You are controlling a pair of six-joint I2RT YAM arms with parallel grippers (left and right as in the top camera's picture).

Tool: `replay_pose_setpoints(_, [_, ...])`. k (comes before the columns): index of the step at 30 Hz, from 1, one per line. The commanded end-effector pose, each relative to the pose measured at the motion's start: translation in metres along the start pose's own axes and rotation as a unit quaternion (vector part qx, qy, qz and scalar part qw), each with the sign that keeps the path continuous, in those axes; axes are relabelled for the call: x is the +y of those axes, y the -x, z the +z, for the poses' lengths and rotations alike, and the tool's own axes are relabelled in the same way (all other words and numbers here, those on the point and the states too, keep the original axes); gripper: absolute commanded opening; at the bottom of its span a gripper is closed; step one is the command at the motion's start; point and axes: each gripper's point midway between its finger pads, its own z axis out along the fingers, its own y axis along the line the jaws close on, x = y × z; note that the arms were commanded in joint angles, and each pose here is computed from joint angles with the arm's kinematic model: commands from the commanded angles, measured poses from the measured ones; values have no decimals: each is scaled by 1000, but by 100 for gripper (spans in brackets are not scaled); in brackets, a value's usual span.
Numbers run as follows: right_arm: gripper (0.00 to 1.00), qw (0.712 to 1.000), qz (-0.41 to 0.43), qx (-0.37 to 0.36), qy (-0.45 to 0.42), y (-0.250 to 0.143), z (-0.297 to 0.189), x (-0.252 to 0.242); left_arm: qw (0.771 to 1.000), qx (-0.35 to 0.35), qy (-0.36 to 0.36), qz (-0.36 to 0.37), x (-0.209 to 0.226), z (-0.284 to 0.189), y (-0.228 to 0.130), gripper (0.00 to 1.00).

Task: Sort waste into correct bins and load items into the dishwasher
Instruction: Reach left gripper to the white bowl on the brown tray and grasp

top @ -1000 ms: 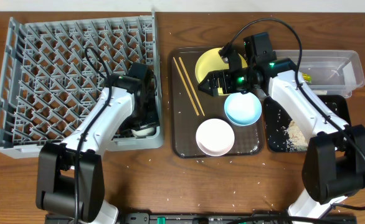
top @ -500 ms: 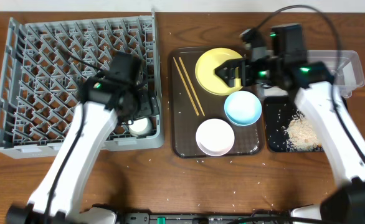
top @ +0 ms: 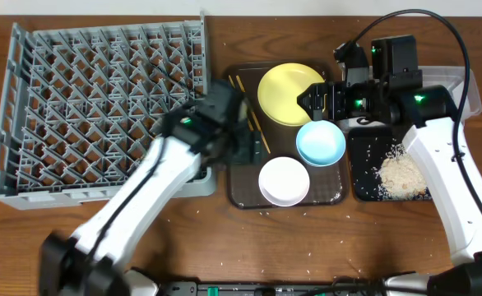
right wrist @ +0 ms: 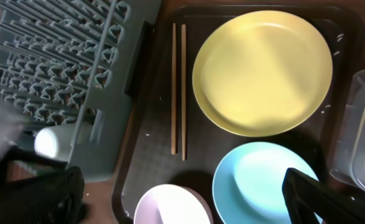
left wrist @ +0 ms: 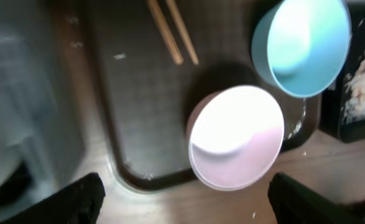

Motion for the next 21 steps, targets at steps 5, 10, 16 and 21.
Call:
replay_pose_setpoints(5, [99,1000,7,-4,-12,3,-4,-5,994,96,-33,-33,-12,71,-19,86])
replay_pose_setpoints(10, [99,1000,7,-3,-14,3,-4,-6,993,109,-28,-31,-12,80,-25,86])
replay_pose_setpoints(16, [99,1000,10,2,-17,0,-4,-7,985,164,-31,-36,-14,114,-47,73])
replay_pose_setpoints(21, [99,999,11,-4,-45,2,-5,-18,978,195,-57,-47,-20,129,-55,59])
